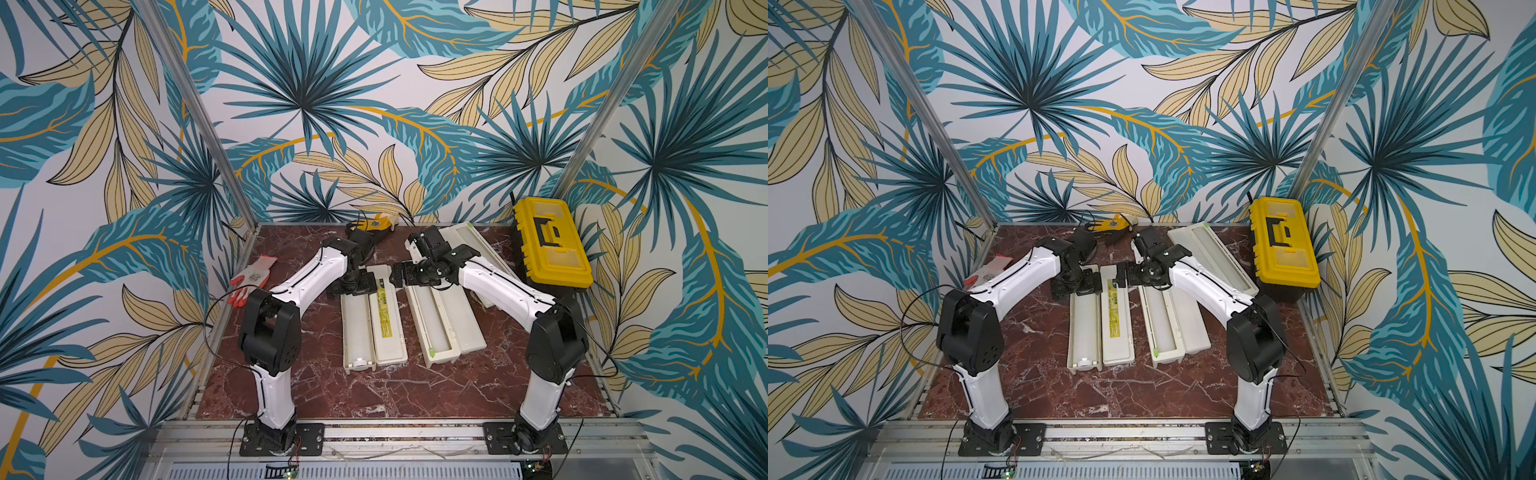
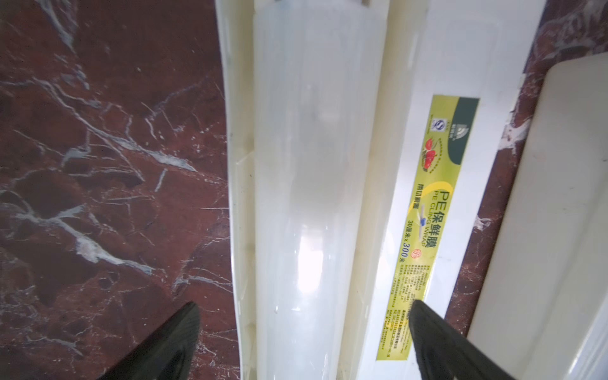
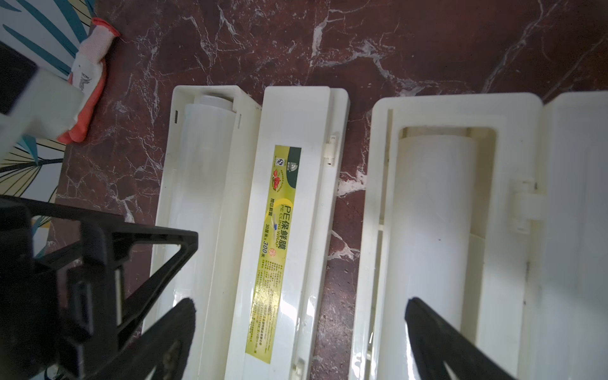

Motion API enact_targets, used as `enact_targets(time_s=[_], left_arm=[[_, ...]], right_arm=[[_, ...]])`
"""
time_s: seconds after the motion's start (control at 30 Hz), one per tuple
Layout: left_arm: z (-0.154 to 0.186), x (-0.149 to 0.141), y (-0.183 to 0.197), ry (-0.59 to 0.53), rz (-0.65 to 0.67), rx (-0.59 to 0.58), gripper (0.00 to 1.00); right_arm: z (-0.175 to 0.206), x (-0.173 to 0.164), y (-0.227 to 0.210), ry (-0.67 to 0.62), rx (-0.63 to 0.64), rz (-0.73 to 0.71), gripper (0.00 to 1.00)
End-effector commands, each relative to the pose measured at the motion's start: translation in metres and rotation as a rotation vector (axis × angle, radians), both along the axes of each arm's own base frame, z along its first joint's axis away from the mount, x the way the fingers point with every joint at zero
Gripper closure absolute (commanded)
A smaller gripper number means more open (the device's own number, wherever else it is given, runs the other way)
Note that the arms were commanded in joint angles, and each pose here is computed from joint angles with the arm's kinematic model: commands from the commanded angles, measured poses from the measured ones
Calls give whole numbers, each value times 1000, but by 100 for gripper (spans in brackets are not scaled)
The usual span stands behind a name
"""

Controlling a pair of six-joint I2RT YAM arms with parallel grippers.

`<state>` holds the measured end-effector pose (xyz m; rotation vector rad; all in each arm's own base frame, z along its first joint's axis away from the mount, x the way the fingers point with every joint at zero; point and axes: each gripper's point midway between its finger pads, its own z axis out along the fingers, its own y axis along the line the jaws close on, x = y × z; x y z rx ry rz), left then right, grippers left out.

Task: Put plastic wrap rolls into dispensers
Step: Place the plastic wrap into the plastic wrap cutting box, then pick up the lid from the center of the board.

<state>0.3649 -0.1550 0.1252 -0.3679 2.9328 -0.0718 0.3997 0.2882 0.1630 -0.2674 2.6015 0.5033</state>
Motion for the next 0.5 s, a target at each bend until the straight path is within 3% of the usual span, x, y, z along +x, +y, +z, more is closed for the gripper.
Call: enact_targets(time_s=[0.0,0.33,0.47], left_arm=[[26,11,14,-76,3,21,0],[12,68,56,-117,-24,-153,0],[3,89,59,-142,-44,-222,0]], right_arm=[[-13,-6,4,21,-112,7,2],[-45,-4,26,35,-293,-35,5],[-62,-3,32,48,-357,-52,1]])
